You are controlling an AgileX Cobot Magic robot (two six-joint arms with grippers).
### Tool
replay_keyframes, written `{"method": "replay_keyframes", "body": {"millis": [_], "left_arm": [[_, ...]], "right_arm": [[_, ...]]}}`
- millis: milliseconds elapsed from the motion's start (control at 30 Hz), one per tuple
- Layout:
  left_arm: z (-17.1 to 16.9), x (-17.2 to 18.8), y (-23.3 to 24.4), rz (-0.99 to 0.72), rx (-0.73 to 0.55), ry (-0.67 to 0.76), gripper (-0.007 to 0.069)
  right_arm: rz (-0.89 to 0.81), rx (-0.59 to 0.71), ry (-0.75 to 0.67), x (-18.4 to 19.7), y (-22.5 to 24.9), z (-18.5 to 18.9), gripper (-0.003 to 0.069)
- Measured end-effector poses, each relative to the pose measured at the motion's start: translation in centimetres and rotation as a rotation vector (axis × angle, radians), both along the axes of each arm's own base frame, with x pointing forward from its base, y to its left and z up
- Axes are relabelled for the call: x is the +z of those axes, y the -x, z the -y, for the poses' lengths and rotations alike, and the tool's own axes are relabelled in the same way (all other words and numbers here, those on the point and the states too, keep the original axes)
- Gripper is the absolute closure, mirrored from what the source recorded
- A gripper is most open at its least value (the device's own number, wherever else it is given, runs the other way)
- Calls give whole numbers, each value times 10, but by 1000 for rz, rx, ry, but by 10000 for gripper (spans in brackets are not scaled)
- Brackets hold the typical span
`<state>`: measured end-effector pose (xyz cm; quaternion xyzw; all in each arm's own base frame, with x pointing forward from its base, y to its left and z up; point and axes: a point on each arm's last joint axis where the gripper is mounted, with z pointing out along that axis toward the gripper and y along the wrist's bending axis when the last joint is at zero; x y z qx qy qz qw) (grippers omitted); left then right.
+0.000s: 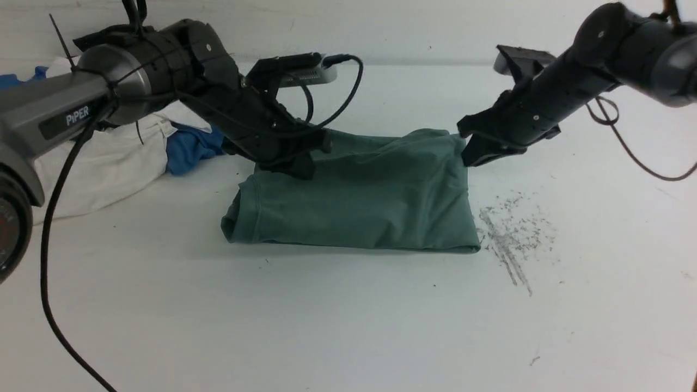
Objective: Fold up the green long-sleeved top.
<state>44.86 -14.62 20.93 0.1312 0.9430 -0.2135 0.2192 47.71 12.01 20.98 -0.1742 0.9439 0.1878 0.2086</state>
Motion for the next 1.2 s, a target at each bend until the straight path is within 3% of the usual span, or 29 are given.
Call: {"method": "replay_keyframes", "body": {"millis": [100,267,433,700,867,1000,1200], "left_arm": [[-1,-20,-8,11,1,-18,629],[-4,-38,-13,-1,21,-49,629],[-17,-36,-16,-16,83,-47,629],[-21,-25,-12,-38,85,-31,629],[-25,9,-1,-1,56,-54,629],[-45,56,15,55,72,-135,629],[-74,80,29,24,133,-264,629]], "right_arm": [[-1,24,6,-20,-2,-18,666],[-63,-32,49,-52,-7,-14,673],[-98,-66,96,-50,-6,-4,672],[-138,2,119,-45,3,-8,672],[-77,75,145,-21,14,-35,672],[-20,115,134,-7,21,-59,672],[-51,171,148,-24,23,-84,672]]}}
